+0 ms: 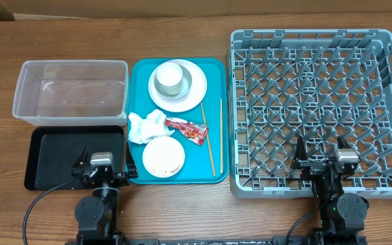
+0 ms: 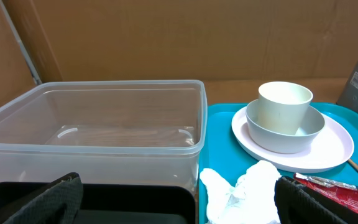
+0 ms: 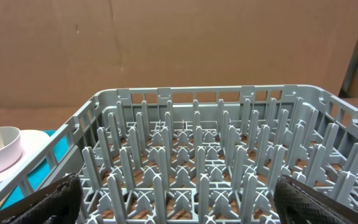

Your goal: Sort waste into correct bins and load items into the dishwasher

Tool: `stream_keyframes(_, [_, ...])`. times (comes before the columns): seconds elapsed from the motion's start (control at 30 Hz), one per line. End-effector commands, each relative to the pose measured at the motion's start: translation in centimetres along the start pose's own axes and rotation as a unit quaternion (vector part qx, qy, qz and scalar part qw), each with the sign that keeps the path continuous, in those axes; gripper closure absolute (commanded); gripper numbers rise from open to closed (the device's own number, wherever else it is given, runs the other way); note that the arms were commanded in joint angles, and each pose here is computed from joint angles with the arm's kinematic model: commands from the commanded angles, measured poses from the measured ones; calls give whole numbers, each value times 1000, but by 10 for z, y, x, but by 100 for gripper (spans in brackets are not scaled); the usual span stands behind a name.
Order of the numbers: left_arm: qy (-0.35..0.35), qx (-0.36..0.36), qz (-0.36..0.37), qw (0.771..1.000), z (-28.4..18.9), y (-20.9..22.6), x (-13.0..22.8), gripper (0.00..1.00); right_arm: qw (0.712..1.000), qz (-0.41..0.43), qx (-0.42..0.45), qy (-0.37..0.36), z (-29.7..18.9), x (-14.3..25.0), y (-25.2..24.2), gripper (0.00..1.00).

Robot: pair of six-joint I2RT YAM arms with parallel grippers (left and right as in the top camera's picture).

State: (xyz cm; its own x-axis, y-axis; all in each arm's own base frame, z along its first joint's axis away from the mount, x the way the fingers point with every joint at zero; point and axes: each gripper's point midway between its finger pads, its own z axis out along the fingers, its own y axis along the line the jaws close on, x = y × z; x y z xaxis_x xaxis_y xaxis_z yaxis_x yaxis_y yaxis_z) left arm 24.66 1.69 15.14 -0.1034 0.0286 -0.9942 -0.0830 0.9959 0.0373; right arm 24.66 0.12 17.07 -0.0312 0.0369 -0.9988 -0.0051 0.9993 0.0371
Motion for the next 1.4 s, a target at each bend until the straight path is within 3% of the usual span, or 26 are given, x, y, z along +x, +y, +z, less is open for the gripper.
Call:
stream_keyframes(0.0, [3, 3, -5, 1000, 1, -1, 2, 0, 1000, 2, 4, -4, 0, 1, -2, 0])
stream_keyframes(0.97, [-6, 0, -6, 1000, 1, 0, -2, 0, 1000, 2, -14, -8, 0, -1, 4, 0])
stream_keyframes(1.37, [1, -3, -5, 1000, 1, 1, 1, 0, 998, 14, -25, -61, -4, -33, 9, 0])
